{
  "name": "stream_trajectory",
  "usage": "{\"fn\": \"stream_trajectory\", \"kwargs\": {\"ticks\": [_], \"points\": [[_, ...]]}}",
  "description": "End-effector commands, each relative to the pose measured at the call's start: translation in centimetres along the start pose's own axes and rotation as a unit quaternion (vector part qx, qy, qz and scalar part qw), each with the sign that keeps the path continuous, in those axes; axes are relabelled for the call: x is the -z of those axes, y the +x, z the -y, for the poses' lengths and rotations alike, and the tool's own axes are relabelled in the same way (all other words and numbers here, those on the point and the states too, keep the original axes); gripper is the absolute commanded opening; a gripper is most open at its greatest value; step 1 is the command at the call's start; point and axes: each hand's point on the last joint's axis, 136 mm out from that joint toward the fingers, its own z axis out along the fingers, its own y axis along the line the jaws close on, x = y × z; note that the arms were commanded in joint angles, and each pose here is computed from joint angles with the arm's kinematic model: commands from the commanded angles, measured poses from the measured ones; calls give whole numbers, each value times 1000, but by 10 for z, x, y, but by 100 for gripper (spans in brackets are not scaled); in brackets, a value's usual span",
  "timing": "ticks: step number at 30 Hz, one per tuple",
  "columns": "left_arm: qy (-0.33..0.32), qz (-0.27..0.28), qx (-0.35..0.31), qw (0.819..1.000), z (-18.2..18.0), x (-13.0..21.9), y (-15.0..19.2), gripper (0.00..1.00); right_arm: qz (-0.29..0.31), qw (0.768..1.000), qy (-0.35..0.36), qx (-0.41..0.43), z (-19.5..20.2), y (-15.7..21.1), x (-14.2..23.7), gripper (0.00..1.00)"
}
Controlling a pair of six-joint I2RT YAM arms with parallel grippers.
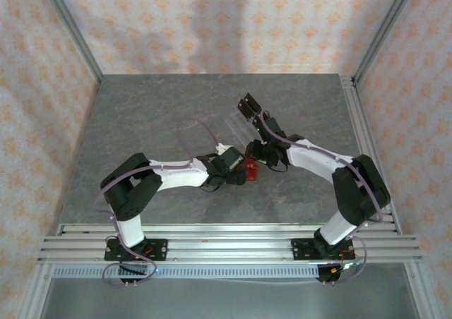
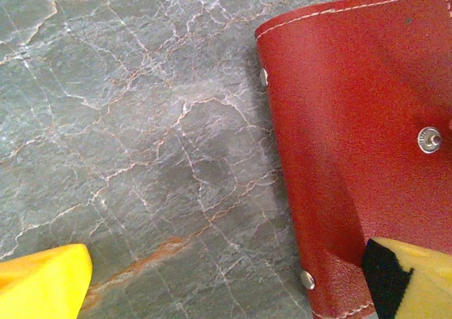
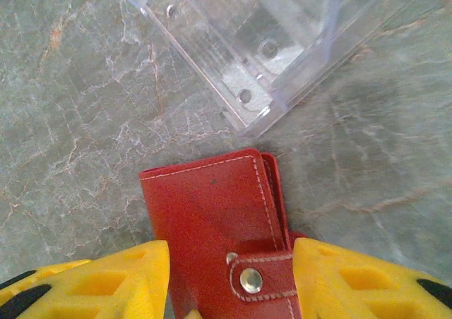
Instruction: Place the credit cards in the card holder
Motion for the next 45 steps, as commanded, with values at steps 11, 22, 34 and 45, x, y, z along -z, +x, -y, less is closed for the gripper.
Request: {"fn": "stream_trajectory", "kwargs": {"ticks": [11, 22, 34, 45], "points": [[-22, 9, 54, 998, -17, 47, -27, 99, -12, 994, 93, 47, 26, 3, 34, 48], [-59, 4, 79, 995, -63, 46, -48, 100, -75, 984, 115, 111, 4, 25, 3, 44], [-61, -9, 92, 994, -73, 39, -29, 100, -78, 969, 169, 165, 0, 21, -14, 32], [-60, -11, 92, 994, -73, 37, -25, 100, -91, 963, 180, 180, 3, 26, -19, 29]]}}
